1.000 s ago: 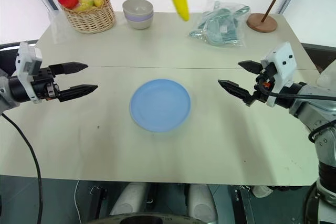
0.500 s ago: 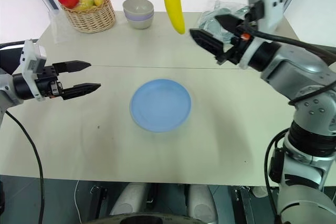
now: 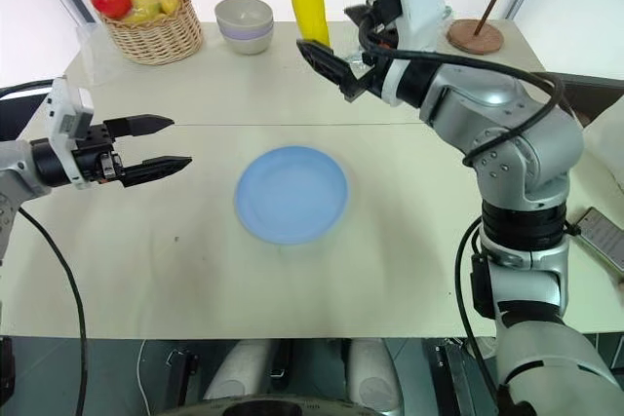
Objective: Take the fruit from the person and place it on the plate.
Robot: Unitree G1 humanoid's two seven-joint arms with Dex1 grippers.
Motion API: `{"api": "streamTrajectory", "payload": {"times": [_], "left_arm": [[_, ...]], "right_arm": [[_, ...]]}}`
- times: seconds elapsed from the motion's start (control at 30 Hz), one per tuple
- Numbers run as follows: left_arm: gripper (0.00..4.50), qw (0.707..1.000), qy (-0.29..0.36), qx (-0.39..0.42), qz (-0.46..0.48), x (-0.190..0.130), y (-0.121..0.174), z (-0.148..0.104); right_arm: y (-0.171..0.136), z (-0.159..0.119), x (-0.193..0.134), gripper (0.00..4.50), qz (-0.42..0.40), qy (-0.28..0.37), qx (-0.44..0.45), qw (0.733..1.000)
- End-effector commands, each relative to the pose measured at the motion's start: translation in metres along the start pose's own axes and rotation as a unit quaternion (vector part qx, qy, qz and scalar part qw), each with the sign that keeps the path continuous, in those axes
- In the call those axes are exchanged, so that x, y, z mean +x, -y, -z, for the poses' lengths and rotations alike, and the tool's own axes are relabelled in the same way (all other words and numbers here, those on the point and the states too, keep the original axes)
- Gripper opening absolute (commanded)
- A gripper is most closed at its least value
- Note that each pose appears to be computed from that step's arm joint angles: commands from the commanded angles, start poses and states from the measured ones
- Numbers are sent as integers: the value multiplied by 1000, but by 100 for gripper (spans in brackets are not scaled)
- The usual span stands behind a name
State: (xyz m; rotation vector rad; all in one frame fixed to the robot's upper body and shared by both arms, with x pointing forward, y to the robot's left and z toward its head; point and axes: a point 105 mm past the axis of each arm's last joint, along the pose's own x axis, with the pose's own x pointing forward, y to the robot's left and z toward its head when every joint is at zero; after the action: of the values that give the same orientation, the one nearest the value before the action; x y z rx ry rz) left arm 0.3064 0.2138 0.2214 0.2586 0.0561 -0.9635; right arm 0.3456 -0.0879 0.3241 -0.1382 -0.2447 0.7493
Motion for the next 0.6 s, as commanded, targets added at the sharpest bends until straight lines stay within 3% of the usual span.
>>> {"api": "streamTrajectory", "payload": {"times": [0.03, 0.6], "left_arm": [[444, 1000, 11, 23, -4, -2, 1, -11], [444, 1000, 14, 25, -8, 1, 3, -12]], "right_arm": [[4, -18, 6, 450, 4, 33, -29, 999], [-5, -44, 43, 450, -6, 81, -30, 996]]}}
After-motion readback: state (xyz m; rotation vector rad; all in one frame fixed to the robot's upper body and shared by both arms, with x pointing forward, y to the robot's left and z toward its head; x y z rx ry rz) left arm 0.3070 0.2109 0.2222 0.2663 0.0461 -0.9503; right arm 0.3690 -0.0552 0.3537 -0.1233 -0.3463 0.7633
